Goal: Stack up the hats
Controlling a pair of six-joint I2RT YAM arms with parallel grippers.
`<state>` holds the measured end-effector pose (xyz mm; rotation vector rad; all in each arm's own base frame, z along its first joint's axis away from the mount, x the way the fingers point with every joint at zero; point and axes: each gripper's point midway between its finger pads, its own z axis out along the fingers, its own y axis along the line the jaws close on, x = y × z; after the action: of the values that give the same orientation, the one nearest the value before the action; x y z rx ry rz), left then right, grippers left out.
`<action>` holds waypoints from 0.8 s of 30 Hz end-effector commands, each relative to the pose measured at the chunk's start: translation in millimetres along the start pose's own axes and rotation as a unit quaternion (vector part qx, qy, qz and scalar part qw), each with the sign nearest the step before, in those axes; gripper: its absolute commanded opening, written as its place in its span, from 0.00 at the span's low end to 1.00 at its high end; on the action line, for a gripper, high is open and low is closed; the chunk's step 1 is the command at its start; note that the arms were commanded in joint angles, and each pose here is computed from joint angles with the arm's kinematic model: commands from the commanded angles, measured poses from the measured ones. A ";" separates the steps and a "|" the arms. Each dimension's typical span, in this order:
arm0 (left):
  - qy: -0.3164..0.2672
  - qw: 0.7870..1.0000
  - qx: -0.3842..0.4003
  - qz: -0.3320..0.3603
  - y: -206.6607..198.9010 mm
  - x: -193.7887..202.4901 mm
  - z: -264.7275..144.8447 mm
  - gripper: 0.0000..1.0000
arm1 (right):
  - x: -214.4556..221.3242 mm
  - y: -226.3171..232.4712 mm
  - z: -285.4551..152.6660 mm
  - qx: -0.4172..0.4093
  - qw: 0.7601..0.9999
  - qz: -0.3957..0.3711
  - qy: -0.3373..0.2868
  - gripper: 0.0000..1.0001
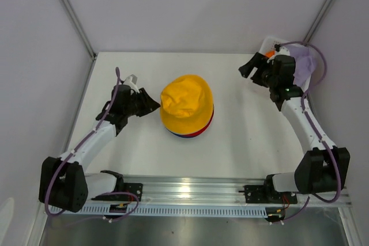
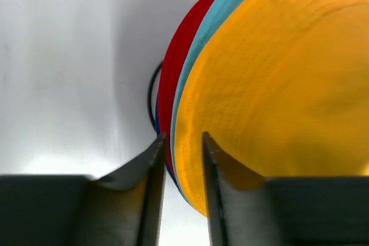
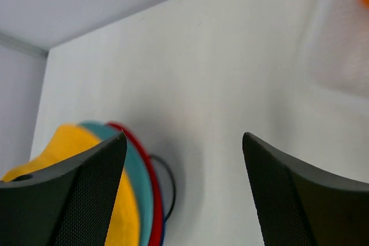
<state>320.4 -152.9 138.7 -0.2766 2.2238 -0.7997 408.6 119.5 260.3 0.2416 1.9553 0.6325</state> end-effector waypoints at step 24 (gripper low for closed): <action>-0.141 0.983 -0.062 0.104 -30.5 -120.0 -89.2 0.85 | -160.8 -314.4 75.5 0.437 0.894 -0.093 -0.017 0.78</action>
<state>330.6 -96.1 261.5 -0.2005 2.0157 -0.5289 574.8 -182.9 197.0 0.6305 2.0501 -0.3272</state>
